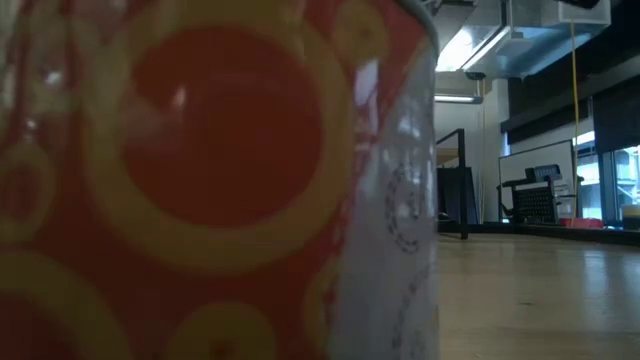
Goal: Pick and place cans onto a shelf
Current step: Put the canned meatballs on the shelf
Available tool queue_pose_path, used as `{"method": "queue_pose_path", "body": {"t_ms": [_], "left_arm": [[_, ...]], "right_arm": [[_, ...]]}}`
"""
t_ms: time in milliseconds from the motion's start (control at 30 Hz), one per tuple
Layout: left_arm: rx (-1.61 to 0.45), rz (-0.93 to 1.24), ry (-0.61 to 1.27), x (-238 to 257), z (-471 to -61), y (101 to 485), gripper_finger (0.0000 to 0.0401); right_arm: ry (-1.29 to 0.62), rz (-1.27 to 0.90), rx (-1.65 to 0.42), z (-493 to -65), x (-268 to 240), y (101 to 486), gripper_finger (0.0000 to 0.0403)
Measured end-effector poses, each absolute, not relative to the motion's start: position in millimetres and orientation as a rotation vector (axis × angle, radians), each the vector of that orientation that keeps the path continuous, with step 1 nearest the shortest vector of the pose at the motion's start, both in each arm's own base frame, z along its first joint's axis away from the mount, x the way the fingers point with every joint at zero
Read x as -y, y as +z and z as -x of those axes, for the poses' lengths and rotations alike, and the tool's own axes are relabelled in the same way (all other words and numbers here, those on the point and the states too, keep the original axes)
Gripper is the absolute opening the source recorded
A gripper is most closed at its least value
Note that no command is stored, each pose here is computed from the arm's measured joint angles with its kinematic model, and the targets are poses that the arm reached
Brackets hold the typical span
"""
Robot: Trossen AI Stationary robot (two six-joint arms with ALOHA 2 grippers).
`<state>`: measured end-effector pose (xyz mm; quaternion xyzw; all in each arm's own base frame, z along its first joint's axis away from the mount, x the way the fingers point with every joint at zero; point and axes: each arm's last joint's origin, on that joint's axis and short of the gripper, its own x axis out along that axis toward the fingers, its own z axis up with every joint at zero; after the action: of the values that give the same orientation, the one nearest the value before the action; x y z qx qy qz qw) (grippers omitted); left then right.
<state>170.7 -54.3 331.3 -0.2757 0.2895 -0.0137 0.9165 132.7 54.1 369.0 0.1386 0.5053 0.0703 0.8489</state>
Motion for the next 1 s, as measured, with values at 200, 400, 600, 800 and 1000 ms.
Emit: {"method": "queue_pose_path", "body": {"t_ms": [200,400,600,800,1000], "left_arm": [[-0.610,0.672,0.011,57.5,-180.3,327.1,0.0018],[-0.684,0.837,0.000,60.1,-189.6,321.1,0.0050],[-0.725,0.870,-0.061,74.0,-213.4,310.3,0.0075],[-0.718,0.675,-0.193,104.8,-249.1,285.2,0.0076],[-0.747,0.535,-0.242,133.9,-273.2,250.8,0.0074]], "right_arm": [[0.223,-0.270,-1.062,-146.0,-71.3,333.5,0.0000],[0.230,-0.300,-1.014,-149.4,-73.5,335.9,0.0000],[0.171,-0.278,-0.918,-149.0,-70.3,354.6,0.0000],[0.146,-0.273,-0.869,-145.1,-67.0,364.4,0.0000],[0.163,-0.227,-0.867,-142.4,-65.7,364.7,0.0000]]}}
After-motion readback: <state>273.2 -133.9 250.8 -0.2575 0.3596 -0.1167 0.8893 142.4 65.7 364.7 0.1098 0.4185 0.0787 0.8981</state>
